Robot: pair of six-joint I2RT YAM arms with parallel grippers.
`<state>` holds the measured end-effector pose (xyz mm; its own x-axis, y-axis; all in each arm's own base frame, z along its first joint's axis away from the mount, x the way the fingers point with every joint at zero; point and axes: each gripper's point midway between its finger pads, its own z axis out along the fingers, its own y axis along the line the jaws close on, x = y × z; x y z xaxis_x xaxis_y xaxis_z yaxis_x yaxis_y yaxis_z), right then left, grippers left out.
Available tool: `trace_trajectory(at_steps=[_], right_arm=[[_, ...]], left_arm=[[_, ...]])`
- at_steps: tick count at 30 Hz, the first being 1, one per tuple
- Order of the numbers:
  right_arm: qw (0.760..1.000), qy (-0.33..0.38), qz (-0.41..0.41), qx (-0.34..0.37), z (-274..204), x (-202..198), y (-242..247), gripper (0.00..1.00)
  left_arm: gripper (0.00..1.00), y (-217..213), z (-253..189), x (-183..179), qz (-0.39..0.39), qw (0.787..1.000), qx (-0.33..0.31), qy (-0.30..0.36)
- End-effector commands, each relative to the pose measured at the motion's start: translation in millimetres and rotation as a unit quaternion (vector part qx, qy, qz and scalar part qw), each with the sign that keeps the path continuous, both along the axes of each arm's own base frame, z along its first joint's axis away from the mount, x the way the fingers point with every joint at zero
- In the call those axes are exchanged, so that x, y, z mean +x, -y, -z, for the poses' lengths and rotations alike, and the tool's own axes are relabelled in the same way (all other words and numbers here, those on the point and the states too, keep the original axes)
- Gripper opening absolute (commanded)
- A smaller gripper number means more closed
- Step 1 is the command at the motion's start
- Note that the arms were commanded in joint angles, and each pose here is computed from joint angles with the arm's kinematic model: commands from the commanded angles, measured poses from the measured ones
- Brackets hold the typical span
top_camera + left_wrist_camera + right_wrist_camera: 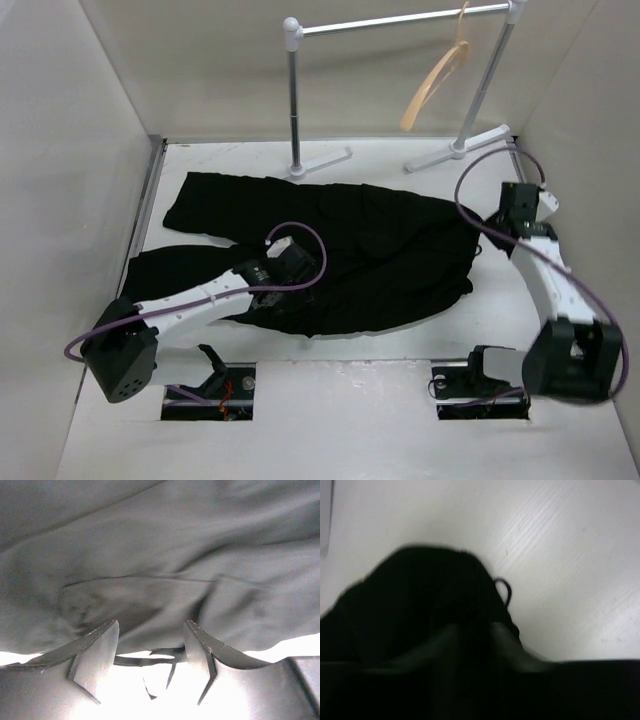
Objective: Place the trousers on the hanger
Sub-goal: Flatten out the trousers at the center of the board.
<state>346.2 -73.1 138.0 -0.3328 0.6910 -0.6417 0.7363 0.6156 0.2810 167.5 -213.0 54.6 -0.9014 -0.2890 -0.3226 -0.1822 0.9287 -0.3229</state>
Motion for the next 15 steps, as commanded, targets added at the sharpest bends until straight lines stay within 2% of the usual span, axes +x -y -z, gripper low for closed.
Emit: trace_trajectory(at_steps=[1, 2, 3, 5, 6, 8, 9, 12, 15], right_arm=[[0.999, -0.002, -0.003, 0.038, 20.1, -53.3, -33.9, 0.23], [0.998, -0.018, -0.004, 0.053, 33.4, -72.4, -43.3, 0.07], [0.997, -0.031, -0.003, 0.063, 42.9, -85.8, -48.2, 0.03], [0.995, -0.055, 0.007, 0.080, 62.1, -112.1, -54.4, 0.03], [0.995, -0.059, 0.011, 0.085, 69.1, -119.6, -56.4, 0.11], [0.994, -0.064, 0.013, 0.093, 78.4, -126.6, -59.3, 0.39], [0.993, -0.066, 0.015, 0.094, 80.2, -127.5, -58.9, 0.46], [0.993, -0.073, 0.014, 0.096, 84.1, -120.6, -59.5, 0.55], [0.992, -0.082, 0.015, 0.098, 89.8, -109.1, -59.4, 0.57]], left_arm=[[0.52, 15.8, -33.6, 18.3, -0.010, 0.999, -0.036, 0.034], [0.52, 17.3, -36.9, 22.3, -0.012, 0.998, -0.039, 0.040], [0.51, 18.1, -40.5, 28.0, -0.017, 0.998, -0.044, 0.047], [0.49, 18.8, -45.2, 38.4, -0.027, 0.996, -0.056, 0.060], [0.49, 17.6, -45.7, 43.2, -0.033, 0.995, -0.060, 0.065], [0.48, 15.3, -48.1, 52.3, -0.046, 0.994, -0.072, 0.075], [0.48, 13.8, -49.6, 55.5, -0.051, 0.993, -0.077, 0.078], [0.48, 8.3, -52.8, 62.1, -0.062, 0.991, -0.084, 0.086], [0.47, 0.8, -51.9, 65.3, -0.072, 0.990, -0.087, 0.089]])
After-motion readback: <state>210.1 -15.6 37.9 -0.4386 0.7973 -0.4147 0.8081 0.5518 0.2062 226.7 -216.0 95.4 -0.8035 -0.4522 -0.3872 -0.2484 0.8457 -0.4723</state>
